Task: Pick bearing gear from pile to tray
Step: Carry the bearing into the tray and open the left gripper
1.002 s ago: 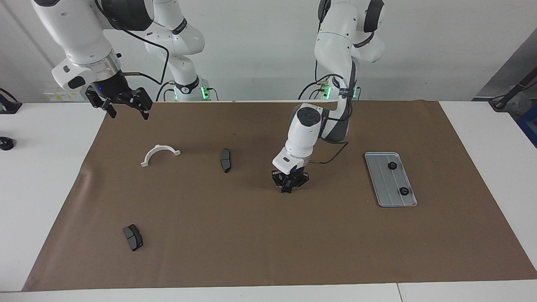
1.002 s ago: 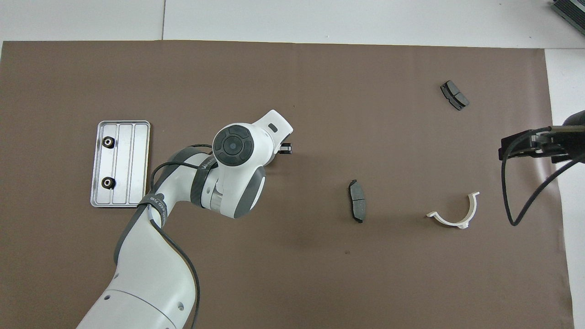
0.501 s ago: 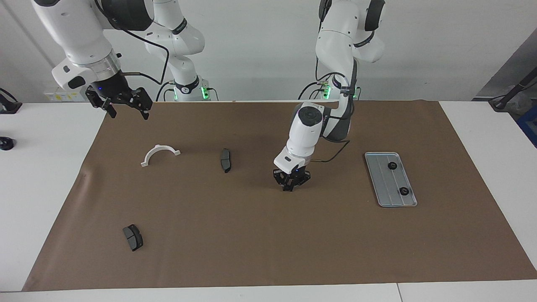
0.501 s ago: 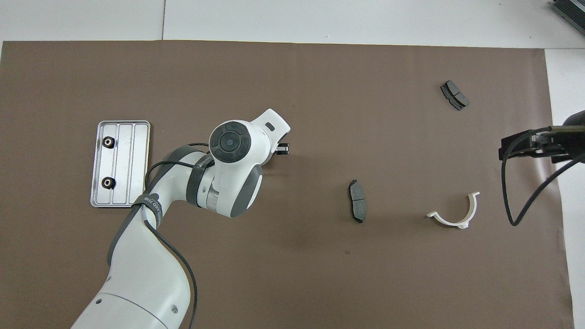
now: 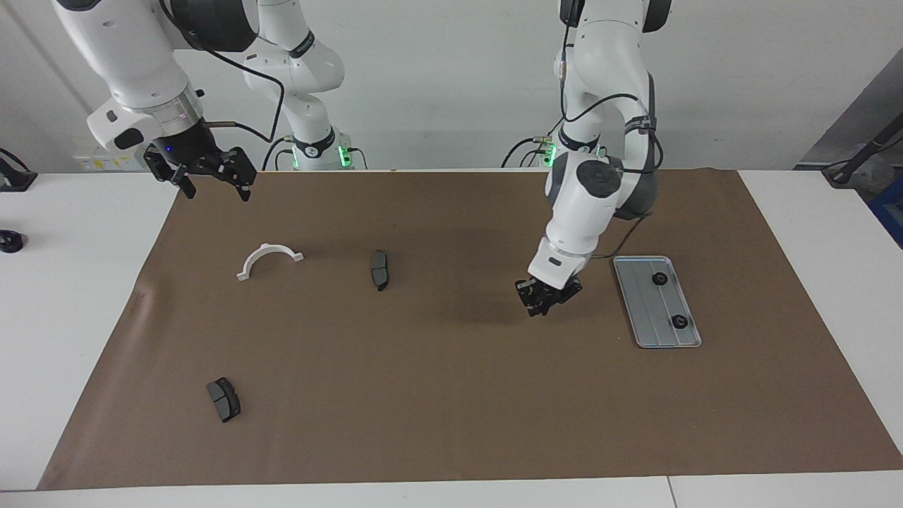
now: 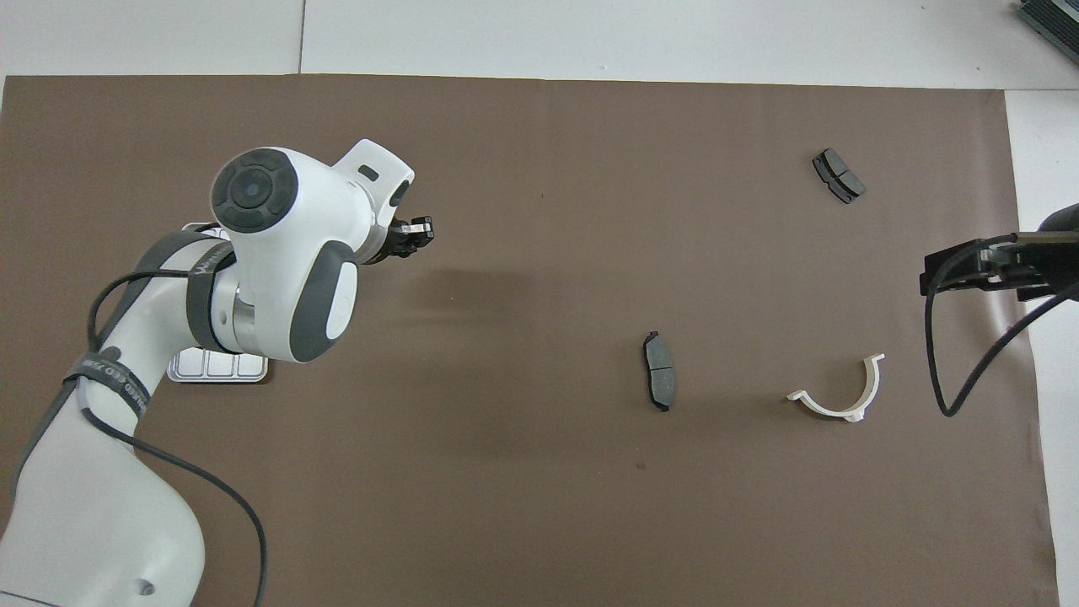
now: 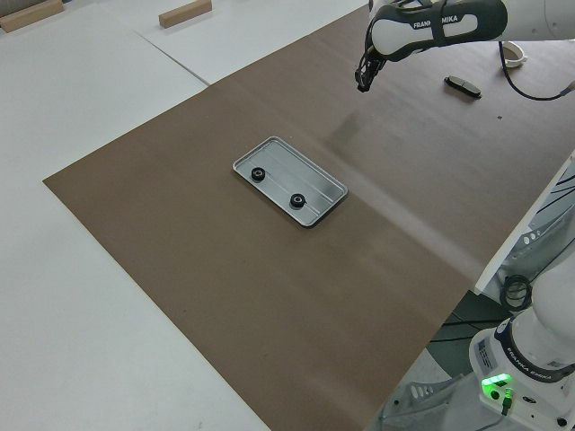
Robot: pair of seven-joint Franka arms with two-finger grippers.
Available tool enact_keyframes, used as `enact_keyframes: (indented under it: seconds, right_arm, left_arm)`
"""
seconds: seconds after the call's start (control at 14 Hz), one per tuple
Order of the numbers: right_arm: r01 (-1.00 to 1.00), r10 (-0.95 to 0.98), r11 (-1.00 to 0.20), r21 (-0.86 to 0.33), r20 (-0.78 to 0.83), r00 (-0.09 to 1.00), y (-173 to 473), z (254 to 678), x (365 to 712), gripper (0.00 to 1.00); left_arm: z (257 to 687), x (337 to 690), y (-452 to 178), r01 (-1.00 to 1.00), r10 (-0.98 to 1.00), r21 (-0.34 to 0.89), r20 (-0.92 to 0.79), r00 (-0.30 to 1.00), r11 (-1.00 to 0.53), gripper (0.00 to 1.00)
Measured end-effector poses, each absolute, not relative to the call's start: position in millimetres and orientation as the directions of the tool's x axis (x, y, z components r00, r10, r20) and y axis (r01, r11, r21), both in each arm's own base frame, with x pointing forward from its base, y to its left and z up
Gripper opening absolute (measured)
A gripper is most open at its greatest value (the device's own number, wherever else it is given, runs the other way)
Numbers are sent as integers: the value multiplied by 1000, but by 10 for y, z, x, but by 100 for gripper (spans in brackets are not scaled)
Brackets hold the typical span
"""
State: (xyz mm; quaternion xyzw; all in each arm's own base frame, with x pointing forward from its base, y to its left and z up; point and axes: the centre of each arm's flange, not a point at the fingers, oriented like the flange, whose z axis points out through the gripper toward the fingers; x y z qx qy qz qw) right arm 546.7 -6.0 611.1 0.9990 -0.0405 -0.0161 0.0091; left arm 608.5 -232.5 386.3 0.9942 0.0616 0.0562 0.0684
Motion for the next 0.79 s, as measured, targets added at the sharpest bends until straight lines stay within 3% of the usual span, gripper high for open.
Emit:
enact_keyframes:
  seconds: [0.29, 0.79]
  right_arm:
    - [-81, -81, -997, 19, -32, 996, -60, 6111, 5467, 100]
    - [-81, -81, -997, 19, -32, 996, -60, 6111, 5467, 100]
  left_arm:
    - [4010, 6176, -1413, 119, 130, 132, 76, 989, -984, 24]
    - [3861, 5893, -92, 102, 108, 132, 38, 993, -986, 24]
